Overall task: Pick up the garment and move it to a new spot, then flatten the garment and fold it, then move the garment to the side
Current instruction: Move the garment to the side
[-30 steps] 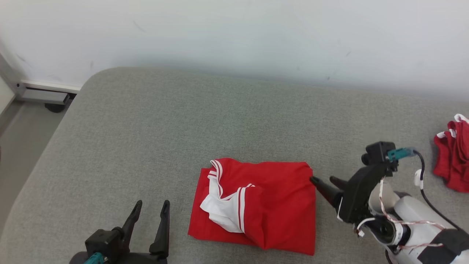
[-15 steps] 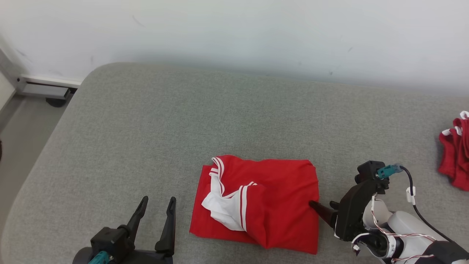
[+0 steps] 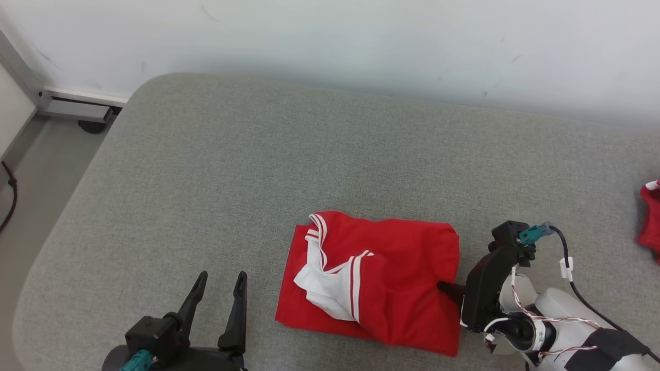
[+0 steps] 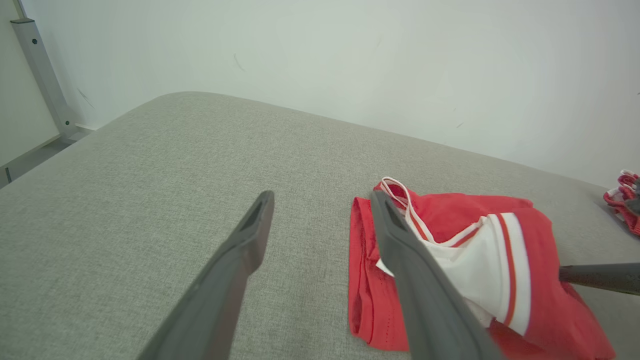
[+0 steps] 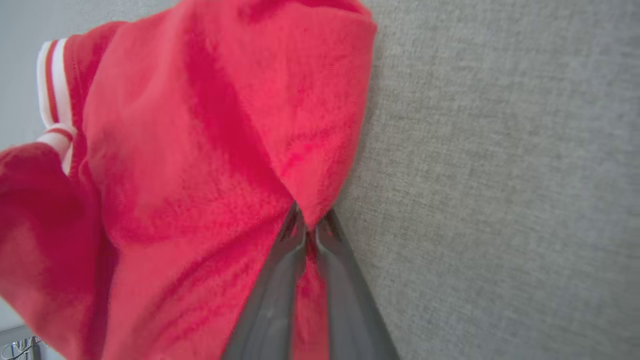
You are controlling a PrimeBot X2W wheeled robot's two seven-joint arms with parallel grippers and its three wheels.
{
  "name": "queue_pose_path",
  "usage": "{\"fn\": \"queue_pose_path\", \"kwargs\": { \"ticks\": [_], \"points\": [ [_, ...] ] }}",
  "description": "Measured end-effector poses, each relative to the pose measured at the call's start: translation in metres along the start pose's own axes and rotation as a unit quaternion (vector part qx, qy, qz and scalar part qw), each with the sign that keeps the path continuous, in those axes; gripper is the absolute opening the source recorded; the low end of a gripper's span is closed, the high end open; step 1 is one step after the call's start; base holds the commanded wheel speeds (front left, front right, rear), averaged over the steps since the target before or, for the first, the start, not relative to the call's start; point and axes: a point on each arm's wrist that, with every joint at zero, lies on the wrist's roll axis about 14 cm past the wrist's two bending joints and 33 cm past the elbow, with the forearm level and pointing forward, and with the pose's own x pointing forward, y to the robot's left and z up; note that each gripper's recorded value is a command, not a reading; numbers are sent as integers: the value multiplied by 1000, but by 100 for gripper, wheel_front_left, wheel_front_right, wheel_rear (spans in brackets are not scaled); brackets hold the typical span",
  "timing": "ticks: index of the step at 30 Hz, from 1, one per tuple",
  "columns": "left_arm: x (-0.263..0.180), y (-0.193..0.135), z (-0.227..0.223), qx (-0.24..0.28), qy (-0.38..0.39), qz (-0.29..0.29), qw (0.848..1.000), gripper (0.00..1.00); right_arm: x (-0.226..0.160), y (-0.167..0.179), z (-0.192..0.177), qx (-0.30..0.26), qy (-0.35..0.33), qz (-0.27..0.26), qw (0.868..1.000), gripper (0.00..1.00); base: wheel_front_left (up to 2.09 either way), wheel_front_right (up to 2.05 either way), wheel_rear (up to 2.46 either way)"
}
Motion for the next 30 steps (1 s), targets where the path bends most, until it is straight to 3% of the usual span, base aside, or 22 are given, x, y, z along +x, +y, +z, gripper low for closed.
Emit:
{"fn": "queue_pose_path", "kwargs": {
  "ticks": [6,14,30],
  "points": [
    [1,0,0,12,-1,-4,1000,100,-7,-6,27,-6,-22,-10,1000,0,0,0,0],
    [4,-1,0,51,2,-19,999,100,-33,-38,66,-26,-63,-59,996,0,0,0,0],
    [9,-13,-1,52,8,-36,998,100,-105,-97,138,-46,-127,-153,979,0,0,0,0]
  ]
}}
